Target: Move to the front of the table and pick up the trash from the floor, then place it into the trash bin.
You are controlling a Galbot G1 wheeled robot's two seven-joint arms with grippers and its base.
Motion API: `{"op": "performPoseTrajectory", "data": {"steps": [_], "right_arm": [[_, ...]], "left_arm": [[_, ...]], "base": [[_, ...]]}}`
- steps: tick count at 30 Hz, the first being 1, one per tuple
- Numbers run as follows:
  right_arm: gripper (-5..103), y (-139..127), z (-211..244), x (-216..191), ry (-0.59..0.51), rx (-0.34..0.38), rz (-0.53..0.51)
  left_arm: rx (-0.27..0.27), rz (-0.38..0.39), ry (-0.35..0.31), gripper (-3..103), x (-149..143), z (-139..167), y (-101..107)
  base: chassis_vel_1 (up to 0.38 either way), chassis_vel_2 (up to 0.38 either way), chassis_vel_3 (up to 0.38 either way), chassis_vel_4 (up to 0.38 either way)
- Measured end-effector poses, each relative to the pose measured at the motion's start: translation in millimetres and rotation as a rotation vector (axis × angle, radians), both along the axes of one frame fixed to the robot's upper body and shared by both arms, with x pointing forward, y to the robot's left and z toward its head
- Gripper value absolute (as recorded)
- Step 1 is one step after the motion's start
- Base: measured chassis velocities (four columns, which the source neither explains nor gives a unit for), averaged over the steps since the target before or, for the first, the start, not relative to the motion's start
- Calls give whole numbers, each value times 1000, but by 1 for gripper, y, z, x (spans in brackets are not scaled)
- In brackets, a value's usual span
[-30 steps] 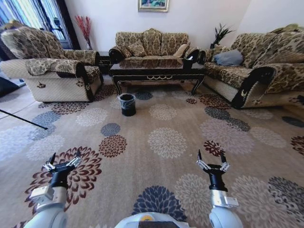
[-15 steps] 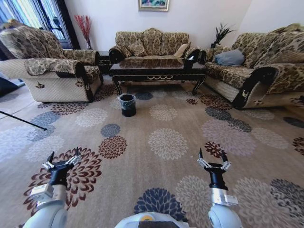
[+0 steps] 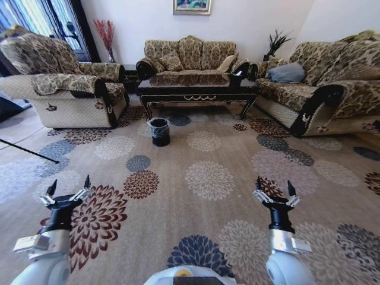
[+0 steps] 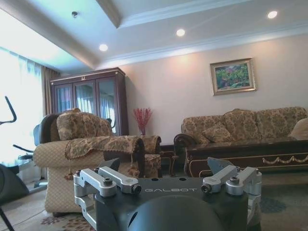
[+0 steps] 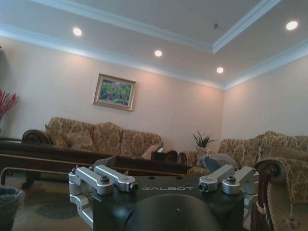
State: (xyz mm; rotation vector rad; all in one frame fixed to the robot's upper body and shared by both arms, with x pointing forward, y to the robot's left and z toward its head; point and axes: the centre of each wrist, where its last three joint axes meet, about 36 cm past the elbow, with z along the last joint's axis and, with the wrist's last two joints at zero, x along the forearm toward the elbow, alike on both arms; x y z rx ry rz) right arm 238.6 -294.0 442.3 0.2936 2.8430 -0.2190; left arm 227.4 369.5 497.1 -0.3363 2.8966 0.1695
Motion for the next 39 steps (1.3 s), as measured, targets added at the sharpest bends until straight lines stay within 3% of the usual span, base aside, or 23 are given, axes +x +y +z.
{"op": "performPoseTrajectory", "data": {"steps": [6,8,14,15,20,26,39], "right_arm": [[100,-10,10,3,39,2,21],[100,-19,11,7,25,-22,79],[100,-37,20,17,21,23,306],[100,-37,20,17,21,23,306],[100,-60,25,30,-24,-67,461],[100,-68,32,31,-38,-91,440],[100,-63,47,23,-48,-57,335]], "left_arm": [[20,-15,-3,100,-4,7,0],[21,-22,-9,100,-5,10,-3],[-7,-50,-10,100,-1,14,-10],[-7,-50,-10,100,-1,14,-10],[-12,-63,1,100,1,11,-14],[-8,-73,5,100,5,14,-14],[-25,-108,-3,100,13,19,-19]], "base": [[0,0,0,0],[0,0,0,0],[0,0,0,0],[0,0,0,0],[0,0,0,0],[0,0,0,0],[0,0,0,0]]}}
